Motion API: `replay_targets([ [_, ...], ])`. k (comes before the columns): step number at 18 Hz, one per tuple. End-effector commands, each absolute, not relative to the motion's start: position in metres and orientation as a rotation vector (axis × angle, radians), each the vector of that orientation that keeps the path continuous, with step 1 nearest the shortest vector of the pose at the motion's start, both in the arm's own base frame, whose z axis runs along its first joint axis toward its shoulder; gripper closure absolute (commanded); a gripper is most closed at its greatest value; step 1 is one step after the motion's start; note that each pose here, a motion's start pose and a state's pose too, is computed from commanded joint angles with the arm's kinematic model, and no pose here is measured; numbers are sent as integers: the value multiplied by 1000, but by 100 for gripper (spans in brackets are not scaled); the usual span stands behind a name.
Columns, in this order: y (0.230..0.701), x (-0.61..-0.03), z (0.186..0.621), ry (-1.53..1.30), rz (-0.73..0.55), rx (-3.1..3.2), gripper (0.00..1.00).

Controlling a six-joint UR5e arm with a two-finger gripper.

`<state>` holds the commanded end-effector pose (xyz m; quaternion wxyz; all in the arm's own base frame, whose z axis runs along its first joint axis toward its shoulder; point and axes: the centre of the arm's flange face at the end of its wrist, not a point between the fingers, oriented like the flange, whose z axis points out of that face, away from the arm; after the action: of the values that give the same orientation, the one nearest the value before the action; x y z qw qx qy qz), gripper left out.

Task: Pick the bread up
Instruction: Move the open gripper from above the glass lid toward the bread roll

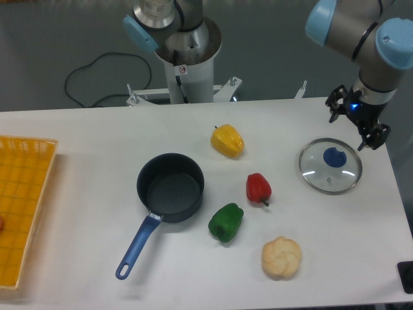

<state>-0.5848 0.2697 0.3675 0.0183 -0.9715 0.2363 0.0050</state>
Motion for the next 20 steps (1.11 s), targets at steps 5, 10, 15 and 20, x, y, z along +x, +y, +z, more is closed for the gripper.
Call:
replay_targets([
  [5,280,-578,360,752,1,-3011,0],
  [10,285,-568,328,297,122,-3037,0],
  [15,350,-555,309,-486,72,-3007,0],
  [20,386,-552,288,-694,92,-3026,0],
])
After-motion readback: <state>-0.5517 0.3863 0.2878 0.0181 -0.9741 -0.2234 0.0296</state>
